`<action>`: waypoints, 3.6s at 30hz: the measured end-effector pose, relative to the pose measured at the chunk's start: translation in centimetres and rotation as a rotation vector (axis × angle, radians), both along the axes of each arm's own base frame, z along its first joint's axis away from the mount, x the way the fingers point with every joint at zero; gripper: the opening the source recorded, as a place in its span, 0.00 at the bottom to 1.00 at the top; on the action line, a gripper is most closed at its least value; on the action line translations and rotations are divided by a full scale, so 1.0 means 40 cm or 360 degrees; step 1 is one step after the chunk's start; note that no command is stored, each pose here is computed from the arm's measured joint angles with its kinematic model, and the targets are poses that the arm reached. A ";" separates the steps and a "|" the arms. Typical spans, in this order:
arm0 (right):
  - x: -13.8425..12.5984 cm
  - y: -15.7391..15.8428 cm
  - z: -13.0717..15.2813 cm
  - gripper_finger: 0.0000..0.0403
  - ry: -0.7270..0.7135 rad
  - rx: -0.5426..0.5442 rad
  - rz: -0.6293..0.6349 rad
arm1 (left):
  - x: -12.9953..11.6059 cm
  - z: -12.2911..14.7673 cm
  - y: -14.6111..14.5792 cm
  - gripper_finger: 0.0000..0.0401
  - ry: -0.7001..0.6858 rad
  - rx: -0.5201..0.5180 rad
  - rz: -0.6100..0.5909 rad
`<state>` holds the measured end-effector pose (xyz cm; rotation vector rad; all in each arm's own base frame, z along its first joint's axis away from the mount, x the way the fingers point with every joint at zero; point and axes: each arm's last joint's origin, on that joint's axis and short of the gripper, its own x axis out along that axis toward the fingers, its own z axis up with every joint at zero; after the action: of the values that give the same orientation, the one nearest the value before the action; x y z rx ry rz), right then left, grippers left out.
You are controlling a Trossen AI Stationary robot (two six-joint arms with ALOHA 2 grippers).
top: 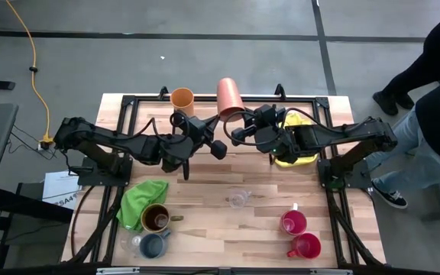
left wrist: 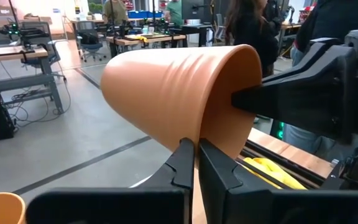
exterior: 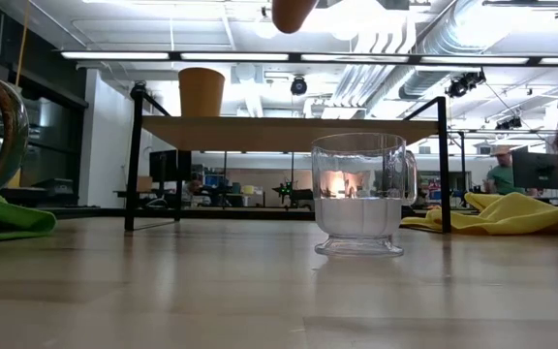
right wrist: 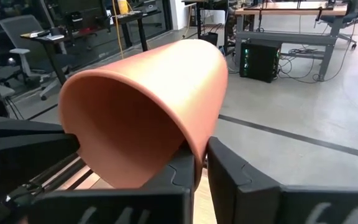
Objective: Stack small to large cups/mugs on shelf
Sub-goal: Put the orange cup on the shelf
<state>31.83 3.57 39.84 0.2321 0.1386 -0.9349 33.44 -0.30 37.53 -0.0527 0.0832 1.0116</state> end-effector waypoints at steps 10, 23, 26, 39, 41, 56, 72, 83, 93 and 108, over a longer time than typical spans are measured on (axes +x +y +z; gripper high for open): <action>-0.001 0.001 0.001 0.15 -0.0012 0.0014 0.0011 | 0.000 -0.001 0.002 0.00 0.0002 0.0002 0.0011; 0.000 0.001 0.002 0.44 -0.0019 0.0019 0.0020 | 0.002 -0.002 0.001 0.00 0.0003 -0.0002 -0.0011; 0.000 0.001 0.002 0.51 -0.0020 0.0018 0.0015 | 0.002 -0.003 0.001 0.00 0.0004 -0.0002 -0.0009; -0.007 0.000 0.008 0.63 -0.0025 0.0028 0.0032 | 0.002 -0.002 0.000 0.00 0.0003 0.0001 0.0002; -0.007 0.000 0.008 0.63 -0.0024 0.0028 0.0033 | 0.002 -0.002 0.000 0.00 0.0003 0.0001 0.0003; -0.017 0.004 0.018 0.63 -0.0044 0.0036 0.0053 | 0.000 -0.003 0.001 0.00 0.0021 0.0009 0.0015; -0.050 0.015 0.050 0.63 -0.0113 0.0044 0.0098 | -0.004 -0.009 0.002 0.00 0.0066 0.0020 0.0060; -0.091 0.016 0.086 0.63 -0.0151 0.0006 0.0103 | -0.016 0.005 0.003 0.00 0.0035 0.0017 0.0071; -0.114 0.010 0.103 0.63 -0.0136 -0.0033 0.0104 | -0.081 0.064 0.009 0.00 -0.0048 0.0007 0.0063; -0.115 0.010 0.102 0.63 -0.0130 -0.0034 0.0106 | -0.242 0.053 0.017 0.00 0.0013 -0.0413 0.0007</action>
<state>27.24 3.97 43.93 0.2440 0.0608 -0.8589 23.78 0.39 39.66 -0.2858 0.2220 1.0007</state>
